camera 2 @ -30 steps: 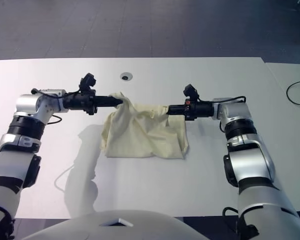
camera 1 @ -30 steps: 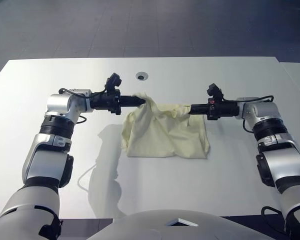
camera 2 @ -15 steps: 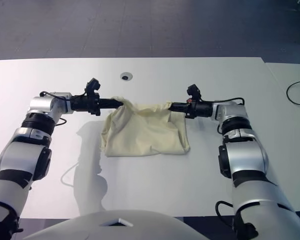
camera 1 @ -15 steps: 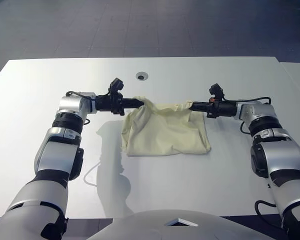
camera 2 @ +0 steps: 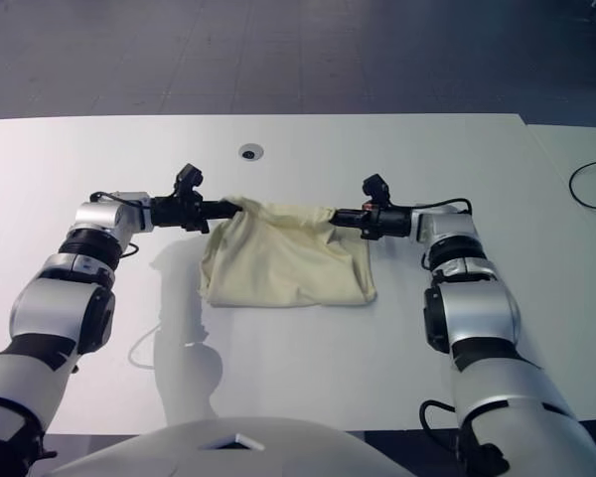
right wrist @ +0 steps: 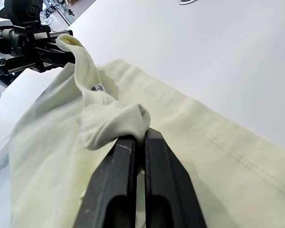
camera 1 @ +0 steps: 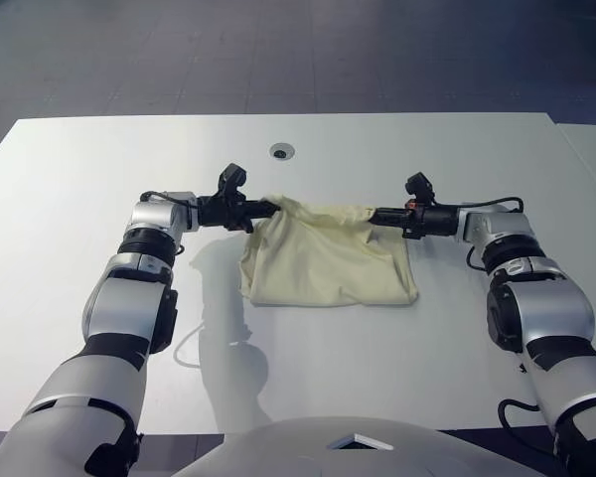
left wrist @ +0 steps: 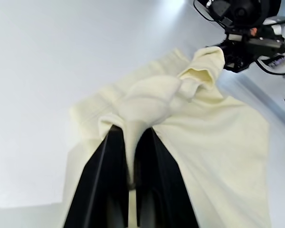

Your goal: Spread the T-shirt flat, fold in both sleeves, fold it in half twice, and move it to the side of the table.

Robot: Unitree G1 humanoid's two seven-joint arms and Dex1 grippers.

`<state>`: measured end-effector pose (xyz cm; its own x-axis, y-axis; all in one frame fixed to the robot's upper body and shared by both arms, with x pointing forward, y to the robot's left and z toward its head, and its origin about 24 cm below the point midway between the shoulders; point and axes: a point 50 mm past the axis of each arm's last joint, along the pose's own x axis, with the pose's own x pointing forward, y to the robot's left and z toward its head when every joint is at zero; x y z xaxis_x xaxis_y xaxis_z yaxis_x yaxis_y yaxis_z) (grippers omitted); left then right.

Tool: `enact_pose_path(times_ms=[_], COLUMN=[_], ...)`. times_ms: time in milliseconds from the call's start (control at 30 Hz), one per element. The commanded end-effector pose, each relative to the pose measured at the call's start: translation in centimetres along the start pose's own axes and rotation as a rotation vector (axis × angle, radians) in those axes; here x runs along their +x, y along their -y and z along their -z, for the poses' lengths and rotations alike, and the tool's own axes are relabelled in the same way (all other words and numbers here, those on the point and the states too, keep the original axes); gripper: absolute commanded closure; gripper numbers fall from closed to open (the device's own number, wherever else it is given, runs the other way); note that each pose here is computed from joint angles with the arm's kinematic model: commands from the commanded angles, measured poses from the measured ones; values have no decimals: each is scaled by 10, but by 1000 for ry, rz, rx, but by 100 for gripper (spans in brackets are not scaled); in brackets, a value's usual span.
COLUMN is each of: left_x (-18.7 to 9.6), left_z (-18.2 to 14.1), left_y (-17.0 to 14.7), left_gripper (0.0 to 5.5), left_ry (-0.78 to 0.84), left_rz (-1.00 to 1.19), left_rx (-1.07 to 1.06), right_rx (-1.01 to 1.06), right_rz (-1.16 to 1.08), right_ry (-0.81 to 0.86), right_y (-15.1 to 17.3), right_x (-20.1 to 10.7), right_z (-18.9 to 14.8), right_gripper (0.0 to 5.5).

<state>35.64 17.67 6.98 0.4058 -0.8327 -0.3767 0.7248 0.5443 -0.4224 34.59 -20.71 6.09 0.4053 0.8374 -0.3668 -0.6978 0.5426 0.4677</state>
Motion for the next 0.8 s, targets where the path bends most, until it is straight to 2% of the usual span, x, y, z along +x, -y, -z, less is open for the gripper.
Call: enact_pose_path(times_ms=[33, 300, 400, 500, 667, 800], left_x=[1, -12, -23, -24, -17, -23], left_z=[-17, -46, -52, -46, 1, 31], left_y=[1, -7, -10, 12, 74, 97], left_gripper=[504, 361, 320, 272, 192, 130], left_ry=[17, 214, 244, 243, 183, 93], left_rz=[-27, -191, -287, -271, -299, -401], left_rx=[45, 54, 131, 233, 384, 490], right_rx=[-37, -52, -111, -288, -670, -801], right_rz=[74, 310, 362, 305, 269, 281], right_ry=[4, 375, 422, 372, 115, 20], right_y=[5, 8, 8, -3, -16, -15], right_x=[-6, 2, -1, 1, 4, 6], right_z=[-5, -40, -44, -43, -18, -11], right_gripper=[511, 378, 339, 292, 216, 156])
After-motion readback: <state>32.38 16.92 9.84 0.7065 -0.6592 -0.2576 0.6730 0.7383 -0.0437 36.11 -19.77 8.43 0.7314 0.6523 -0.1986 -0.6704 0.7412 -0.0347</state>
